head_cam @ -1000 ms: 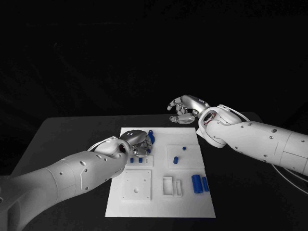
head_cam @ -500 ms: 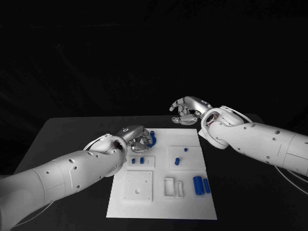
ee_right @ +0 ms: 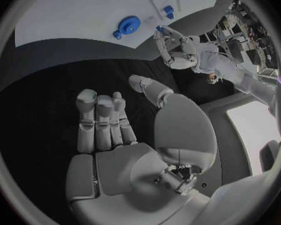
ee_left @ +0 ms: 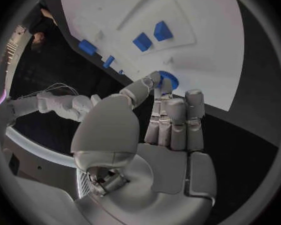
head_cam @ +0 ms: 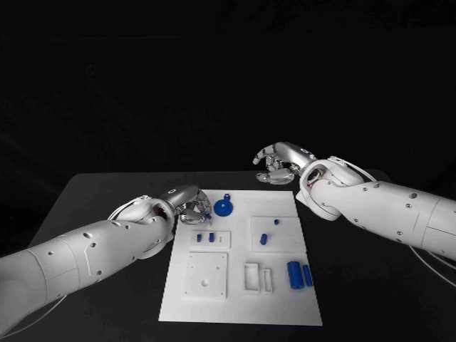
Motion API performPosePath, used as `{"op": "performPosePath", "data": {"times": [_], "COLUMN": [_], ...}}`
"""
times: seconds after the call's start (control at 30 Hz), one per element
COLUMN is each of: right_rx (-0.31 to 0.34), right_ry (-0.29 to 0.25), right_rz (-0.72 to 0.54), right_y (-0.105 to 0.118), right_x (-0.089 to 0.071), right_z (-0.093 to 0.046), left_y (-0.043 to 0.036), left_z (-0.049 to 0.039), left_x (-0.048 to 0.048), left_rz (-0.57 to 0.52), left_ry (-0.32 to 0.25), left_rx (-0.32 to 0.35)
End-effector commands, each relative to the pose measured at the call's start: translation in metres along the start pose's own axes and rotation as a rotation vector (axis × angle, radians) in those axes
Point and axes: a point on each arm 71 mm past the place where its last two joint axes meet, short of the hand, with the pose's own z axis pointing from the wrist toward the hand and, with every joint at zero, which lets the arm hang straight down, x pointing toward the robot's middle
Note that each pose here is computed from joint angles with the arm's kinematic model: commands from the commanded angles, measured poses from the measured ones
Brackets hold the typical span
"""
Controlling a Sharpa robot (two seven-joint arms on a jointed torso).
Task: Assemble the parts on the task board
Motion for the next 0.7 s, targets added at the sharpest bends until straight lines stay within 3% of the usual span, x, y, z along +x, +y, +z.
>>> {"op": "performPosePath", "data": {"times": [0.03, 0.7], "right_rx": [-0.012, -0.014], "right_ry": [0.007, 0.008], "right_rz": [-0.007, -0.007], "right_y": [0.001, 0.002], "right_x": [0.001, 0.001], "right_z": [0.0, 0.001], "left_y": [0.004, 0.0069], "left_z": [0.0, 0.0038], "left_x": [0.0018, 0.0145], "left_rz": [-0.009, 0.001], "left_ry": [0.04, 0.072], "left_rx": [-0.015, -0.024]}}
